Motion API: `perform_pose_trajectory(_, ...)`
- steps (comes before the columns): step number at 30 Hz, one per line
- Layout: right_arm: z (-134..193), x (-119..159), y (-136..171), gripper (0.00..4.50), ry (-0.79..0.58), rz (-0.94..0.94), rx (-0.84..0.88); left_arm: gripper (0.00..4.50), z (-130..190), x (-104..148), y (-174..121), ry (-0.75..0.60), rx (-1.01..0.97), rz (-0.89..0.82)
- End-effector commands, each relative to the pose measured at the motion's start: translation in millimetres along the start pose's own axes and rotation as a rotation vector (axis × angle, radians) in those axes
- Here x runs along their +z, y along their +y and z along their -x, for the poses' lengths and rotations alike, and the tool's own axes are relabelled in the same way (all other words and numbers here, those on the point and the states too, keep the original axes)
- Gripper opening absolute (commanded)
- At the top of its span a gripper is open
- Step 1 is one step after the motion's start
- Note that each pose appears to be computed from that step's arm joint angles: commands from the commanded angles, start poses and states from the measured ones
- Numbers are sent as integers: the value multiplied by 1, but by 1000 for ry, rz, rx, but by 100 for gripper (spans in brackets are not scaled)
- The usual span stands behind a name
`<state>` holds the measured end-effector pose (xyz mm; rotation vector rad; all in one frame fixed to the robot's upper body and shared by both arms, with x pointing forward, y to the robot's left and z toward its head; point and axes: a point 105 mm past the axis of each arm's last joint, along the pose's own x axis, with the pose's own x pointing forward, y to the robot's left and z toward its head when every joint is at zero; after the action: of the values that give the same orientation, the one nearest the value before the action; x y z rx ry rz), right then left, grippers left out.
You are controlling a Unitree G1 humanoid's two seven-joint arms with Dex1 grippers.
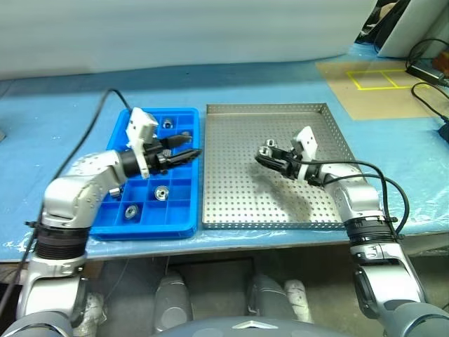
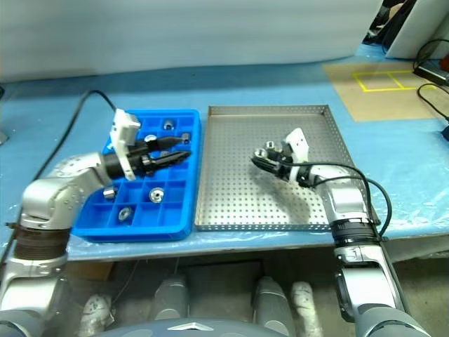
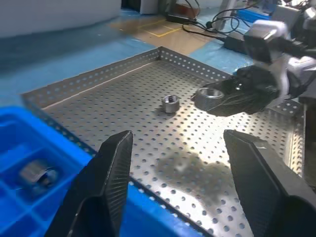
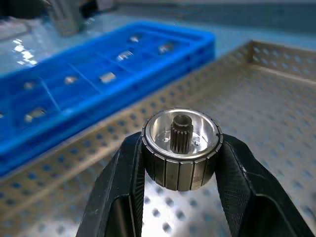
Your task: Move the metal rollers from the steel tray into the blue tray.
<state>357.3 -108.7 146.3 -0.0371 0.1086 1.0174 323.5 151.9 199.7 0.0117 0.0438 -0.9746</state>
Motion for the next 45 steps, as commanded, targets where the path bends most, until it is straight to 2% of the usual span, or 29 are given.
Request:
perform_pose_trajectory(1,-15,26,24,162,-57,33,125,308,24,13,11,-14,50,-60)
perform_pose_trajectory(5,-49,31,41,162,-74,37,208,308,47,2,15,46,101,-70)
perform_pose_trajectory(10,-94,31,57,162,-94,33,243,308,65,-28,-1,140,117,-53)
perform_pose_trajectory(13,-112,28,64,162,-96,22,260,308,65,-33,-7,121,139,-33)
perform_pose_trajectory(19,-120,14,79,162,-52,41,363,308,57,-37,-18,93,146,-13)
perform_pose_trajectory(25,-126,-6,66,162,-5,72,272,308,52,-41,-22,86,148,-3)
perform_pose_trajectory(30,-131,-8,66,323,-38,46,233,308,48,-43,-24,86,132,5)
perform_pose_trajectory(32,-131,-8,67,383,-35,31,238,308,46,-42,-24,86,120,5)
perform_pose_trajectory(35,-125,-1,59,383,-62,18,212,308,42,-41,-23,84,106,3)
perform_pose_trajectory(39,-97,19,37,383,-106,34,178,308,31,-35,-23,57,80,-5)
perform_pose_trajectory(43,-60,41,3,383,-146,58,75,308,14,-27,-17,-12,75,12)
perform_pose_trajectory(45,-40,36,-26,383,-109,85,-47,308,-2,-27,-24,-30,22,22)
